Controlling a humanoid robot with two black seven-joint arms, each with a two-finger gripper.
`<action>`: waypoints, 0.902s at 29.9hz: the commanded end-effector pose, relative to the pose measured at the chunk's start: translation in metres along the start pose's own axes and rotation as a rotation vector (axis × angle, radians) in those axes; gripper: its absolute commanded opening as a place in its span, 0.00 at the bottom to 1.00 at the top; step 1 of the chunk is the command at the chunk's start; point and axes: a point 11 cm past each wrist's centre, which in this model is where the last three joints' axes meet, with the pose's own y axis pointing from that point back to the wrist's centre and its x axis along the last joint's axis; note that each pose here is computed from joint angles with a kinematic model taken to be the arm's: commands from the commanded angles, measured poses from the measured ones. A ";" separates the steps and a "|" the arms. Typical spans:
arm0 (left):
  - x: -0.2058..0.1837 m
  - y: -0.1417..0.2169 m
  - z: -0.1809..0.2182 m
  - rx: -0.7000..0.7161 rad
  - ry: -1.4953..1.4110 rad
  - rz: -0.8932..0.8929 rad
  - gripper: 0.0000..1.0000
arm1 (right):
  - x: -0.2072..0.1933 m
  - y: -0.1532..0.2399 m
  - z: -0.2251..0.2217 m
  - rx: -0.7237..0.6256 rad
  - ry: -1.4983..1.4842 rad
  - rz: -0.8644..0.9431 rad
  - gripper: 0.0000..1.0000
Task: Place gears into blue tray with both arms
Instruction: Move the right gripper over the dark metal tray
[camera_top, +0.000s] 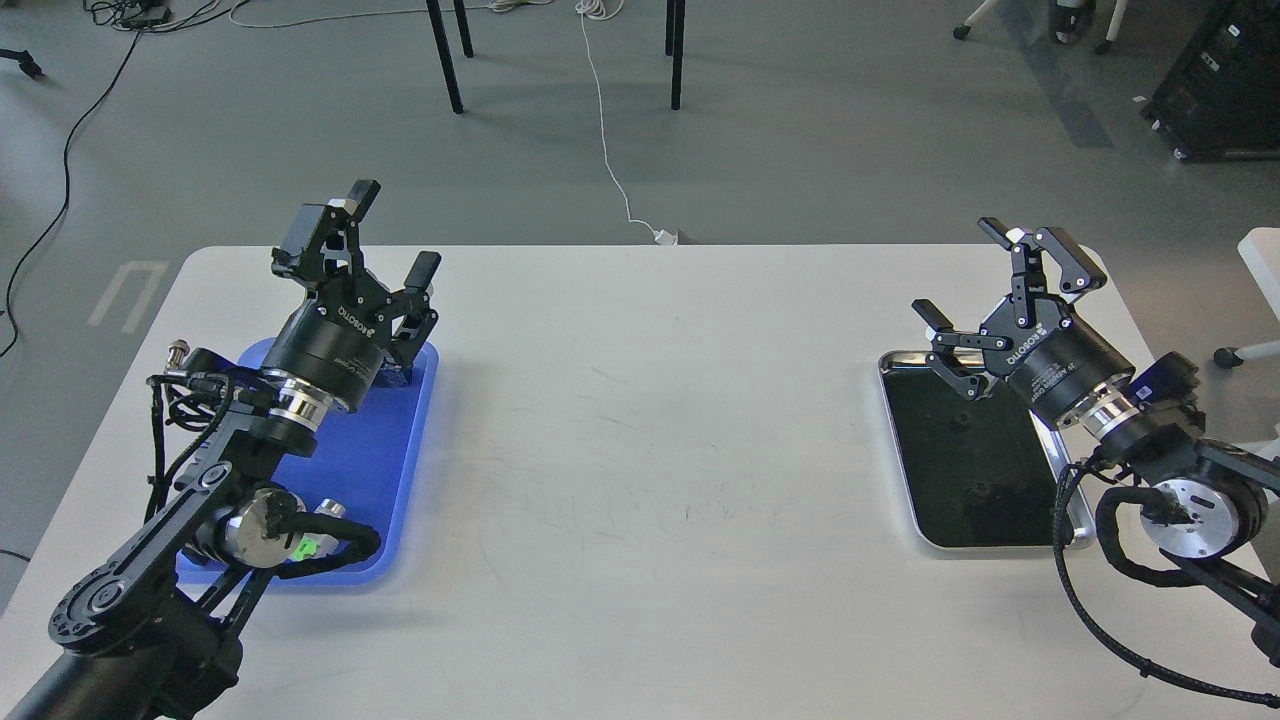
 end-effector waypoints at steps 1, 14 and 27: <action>-0.007 -0.001 -0.006 0.006 0.011 -0.009 0.98 | 0.002 0.000 -0.003 0.004 0.006 0.009 0.99; 0.005 -0.013 -0.004 0.021 -0.016 0.002 0.98 | 0.005 0.000 -0.036 -0.010 0.185 -0.050 0.99; -0.002 -0.017 -0.011 0.029 -0.019 -0.009 0.98 | 0.009 0.010 -0.128 -0.576 1.450 -0.496 0.99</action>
